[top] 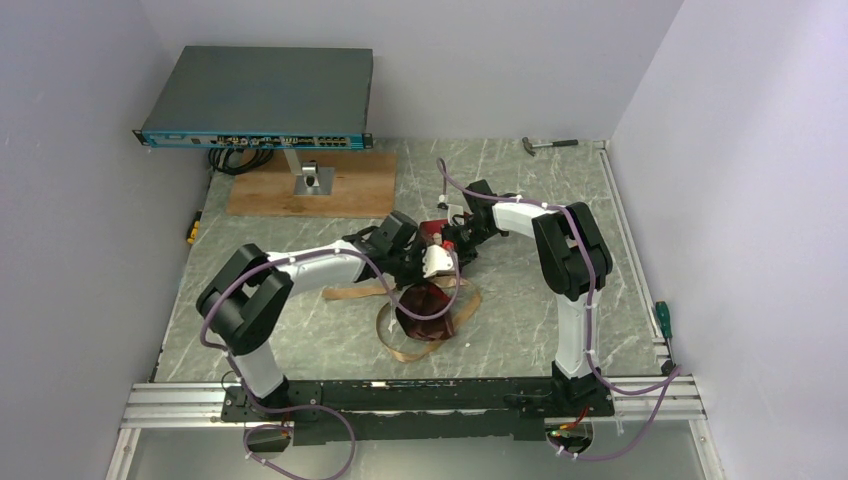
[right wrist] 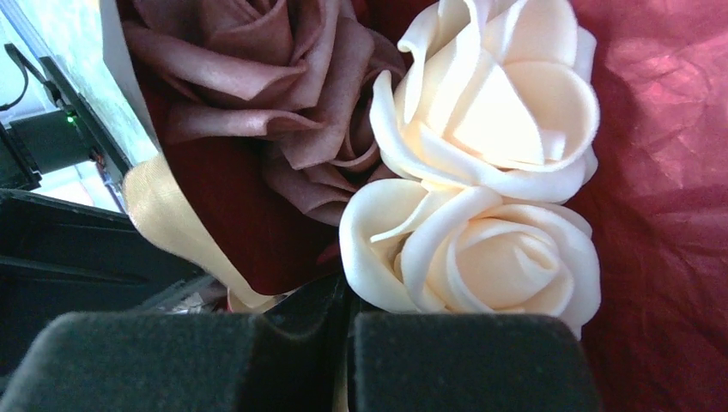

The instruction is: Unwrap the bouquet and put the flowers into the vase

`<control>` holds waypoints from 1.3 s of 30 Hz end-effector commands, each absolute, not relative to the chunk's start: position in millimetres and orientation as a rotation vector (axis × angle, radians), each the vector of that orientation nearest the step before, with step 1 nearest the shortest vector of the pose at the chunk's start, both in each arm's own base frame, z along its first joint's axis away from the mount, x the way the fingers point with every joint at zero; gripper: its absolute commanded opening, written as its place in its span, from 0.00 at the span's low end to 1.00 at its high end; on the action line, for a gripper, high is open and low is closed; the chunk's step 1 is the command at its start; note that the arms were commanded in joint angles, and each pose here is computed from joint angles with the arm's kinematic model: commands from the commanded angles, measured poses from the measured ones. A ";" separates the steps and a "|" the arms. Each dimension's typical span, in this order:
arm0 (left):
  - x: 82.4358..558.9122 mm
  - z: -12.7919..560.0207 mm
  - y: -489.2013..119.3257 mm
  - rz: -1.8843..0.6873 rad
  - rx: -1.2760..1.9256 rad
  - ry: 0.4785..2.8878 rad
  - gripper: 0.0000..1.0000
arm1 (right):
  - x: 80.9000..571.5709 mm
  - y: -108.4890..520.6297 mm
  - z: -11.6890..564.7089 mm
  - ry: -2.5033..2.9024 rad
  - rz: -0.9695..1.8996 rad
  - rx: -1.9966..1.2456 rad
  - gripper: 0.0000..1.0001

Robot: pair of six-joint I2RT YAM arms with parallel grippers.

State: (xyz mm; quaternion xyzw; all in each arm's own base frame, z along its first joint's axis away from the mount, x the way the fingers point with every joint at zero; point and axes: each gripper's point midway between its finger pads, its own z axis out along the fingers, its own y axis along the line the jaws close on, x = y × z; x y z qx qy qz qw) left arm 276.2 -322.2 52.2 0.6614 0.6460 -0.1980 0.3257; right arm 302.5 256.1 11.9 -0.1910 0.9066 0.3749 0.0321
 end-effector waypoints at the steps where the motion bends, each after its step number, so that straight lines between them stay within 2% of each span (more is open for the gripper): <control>1: 288.9 72.3 -299.6 -0.440 1.562 1.777 0.00 | 302.7 209.5 -55.1 2.930 0.699 -0.676 0.00; 15: 287.3 72.9 -261.7 -0.395 1.539 1.764 0.00 | 301.3 205.9 -56.1 2.931 0.675 -0.688 0.00; 23: 292.1 107.9 -285.7 -0.469 1.546 1.586 0.01 | 305.4 209.8 -50.9 2.918 0.695 -0.684 0.00; 27: 296.2 115.2 -302.1 -0.523 1.563 1.584 0.23 | 305.7 212.1 -49.5 2.916 0.706 -0.679 0.00; 30: 295.2 113.7 -309.6 -0.547 1.592 1.567 0.33 | 305.9 212.7 -48.9 2.917 0.709 -0.675 0.00; 36: 282.4 102.1 -314.0 -0.582 1.669 1.550 0.42 | 305.9 213.2 -48.0 2.915 0.709 -0.676 0.00; 39: 275.0 97.0 -316.7 -0.592 1.705 1.526 0.42 | 306.1 213.6 -48.3 2.916 0.712 -0.671 0.00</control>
